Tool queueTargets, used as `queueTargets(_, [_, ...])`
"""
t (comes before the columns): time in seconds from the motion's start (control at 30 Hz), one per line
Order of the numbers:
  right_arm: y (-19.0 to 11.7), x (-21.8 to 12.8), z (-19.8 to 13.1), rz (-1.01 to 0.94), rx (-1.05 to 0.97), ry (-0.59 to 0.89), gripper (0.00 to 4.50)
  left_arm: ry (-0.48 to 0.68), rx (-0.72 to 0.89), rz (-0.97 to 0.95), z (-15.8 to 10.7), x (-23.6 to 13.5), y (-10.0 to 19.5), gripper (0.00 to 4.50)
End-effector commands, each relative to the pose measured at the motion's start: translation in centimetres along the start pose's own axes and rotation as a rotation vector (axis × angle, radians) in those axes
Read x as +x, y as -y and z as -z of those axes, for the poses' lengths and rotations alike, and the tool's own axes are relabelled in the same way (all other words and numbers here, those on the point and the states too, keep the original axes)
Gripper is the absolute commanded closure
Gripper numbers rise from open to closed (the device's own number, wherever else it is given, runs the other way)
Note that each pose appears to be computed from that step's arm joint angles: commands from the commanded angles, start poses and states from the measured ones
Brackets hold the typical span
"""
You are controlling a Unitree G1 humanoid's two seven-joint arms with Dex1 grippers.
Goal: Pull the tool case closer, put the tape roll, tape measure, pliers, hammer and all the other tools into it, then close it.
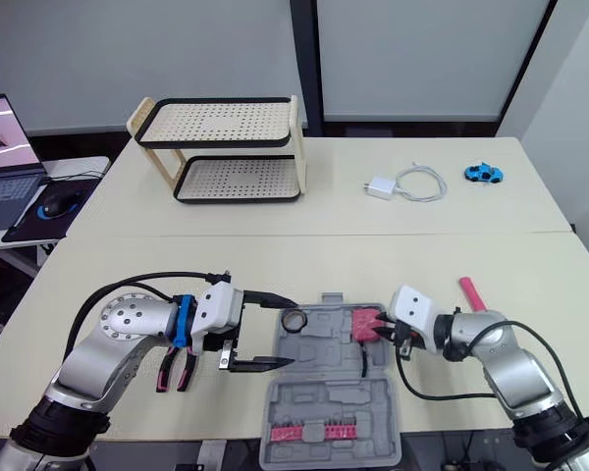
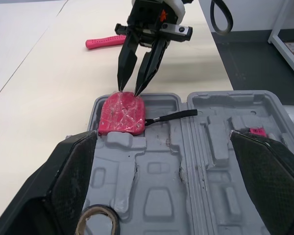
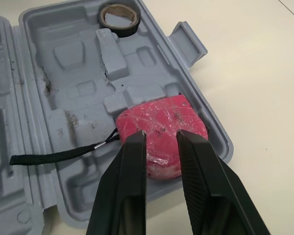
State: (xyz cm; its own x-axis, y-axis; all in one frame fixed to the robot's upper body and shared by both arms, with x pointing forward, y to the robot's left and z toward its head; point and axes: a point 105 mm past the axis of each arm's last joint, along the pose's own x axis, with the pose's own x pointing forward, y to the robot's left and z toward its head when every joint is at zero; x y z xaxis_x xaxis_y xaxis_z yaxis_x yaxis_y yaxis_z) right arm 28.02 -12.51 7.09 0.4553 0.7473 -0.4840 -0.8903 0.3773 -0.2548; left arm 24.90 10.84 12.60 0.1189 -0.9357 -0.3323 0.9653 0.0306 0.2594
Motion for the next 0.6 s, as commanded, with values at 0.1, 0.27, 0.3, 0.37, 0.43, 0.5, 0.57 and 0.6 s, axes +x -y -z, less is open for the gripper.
queueTargets(0.1, [1.0,0.6,-0.8,0.033,-0.028,0.063,3.44,0.014,0.009,0.0,-0.6,-0.1,-0.2,0.0])
queueTargets(0.27, [1.1,1.5,-0.4,0.021,-0.017,0.062,3.44,0.009,0.01,0.002,-0.7,-0.2,-0.2,0.0])
queueTargets(0.3, [1.1,1.7,-0.1,0.014,-0.012,0.057,3.44,0.007,0.01,0.002,-0.6,-0.2,-0.2,0.0])
queueTargets(0.37, [0.9,2.1,0.3,-0.003,0.004,0.044,3.44,0.004,0.011,0.002,-0.6,-0.3,-0.2,0.0])
queueTargets(0.43, [0.7,2.3,1.0,-0.021,0.018,0.029,3.44,0.003,0.011,0.003,-0.6,-0.3,-0.2,0.0])
queueTargets(0.5, [0.4,2.6,1.6,-0.037,0.046,0.018,3.44,0.001,0.012,0.002,-0.5,-0.4,-0.2,0.0])
queueTargets(0.57, [0.0,2.8,2.4,-0.054,0.072,0.004,3.44,-0.003,0.012,0.001,-0.4,-0.5,-0.3,0.0])
queueTargets(0.6, [-0.2,2.9,2.8,-0.066,0.079,-0.007,3.44,-0.004,0.012,0.0,-0.4,-0.5,-0.3,0.0])
